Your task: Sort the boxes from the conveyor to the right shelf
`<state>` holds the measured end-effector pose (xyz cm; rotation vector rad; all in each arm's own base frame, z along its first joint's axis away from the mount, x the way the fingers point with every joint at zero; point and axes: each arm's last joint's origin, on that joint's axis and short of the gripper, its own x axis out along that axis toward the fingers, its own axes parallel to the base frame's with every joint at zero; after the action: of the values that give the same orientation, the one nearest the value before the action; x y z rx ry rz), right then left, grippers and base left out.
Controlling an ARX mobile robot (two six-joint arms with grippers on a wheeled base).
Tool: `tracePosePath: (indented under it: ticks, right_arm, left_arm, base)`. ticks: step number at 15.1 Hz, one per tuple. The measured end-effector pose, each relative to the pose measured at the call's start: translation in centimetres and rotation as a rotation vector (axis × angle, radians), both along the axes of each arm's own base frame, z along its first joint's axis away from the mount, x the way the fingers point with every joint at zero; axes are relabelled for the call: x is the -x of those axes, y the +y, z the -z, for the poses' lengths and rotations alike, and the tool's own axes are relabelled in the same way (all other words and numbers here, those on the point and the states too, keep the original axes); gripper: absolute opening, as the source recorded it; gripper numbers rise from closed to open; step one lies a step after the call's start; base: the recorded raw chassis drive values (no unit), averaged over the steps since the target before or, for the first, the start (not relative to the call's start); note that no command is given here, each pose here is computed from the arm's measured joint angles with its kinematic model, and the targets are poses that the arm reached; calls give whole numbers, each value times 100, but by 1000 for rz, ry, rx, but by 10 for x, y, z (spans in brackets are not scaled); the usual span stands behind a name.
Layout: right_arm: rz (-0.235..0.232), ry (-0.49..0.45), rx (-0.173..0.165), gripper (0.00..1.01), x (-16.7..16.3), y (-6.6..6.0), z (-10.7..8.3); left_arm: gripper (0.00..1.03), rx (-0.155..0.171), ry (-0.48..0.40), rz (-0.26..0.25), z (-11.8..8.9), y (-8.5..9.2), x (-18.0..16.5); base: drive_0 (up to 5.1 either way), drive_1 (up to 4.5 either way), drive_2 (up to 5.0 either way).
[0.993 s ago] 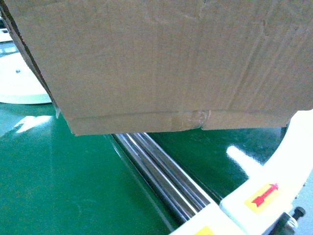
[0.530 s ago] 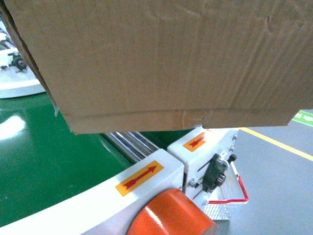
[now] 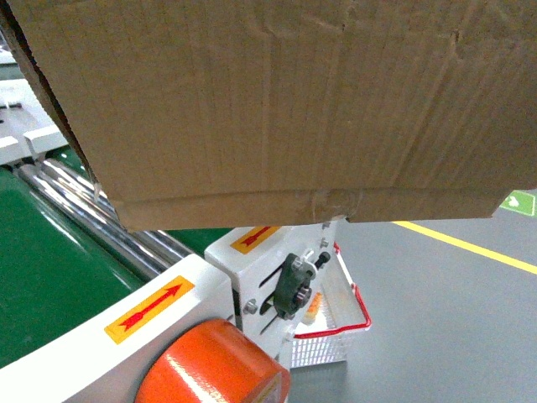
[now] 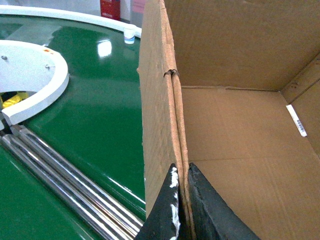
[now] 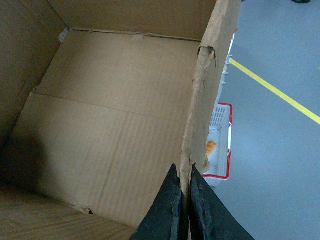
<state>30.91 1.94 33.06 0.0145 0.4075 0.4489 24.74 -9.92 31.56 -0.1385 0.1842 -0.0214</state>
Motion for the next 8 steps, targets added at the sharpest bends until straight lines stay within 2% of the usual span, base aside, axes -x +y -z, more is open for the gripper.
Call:
tracePosePath:
  ticks: [8]
  right_arm:
    - [0,0,0,2,0,0,0]
  left_arm:
    - [2,-1,1,0,0,0,0]
  base:
    - [-148,-148,-148]
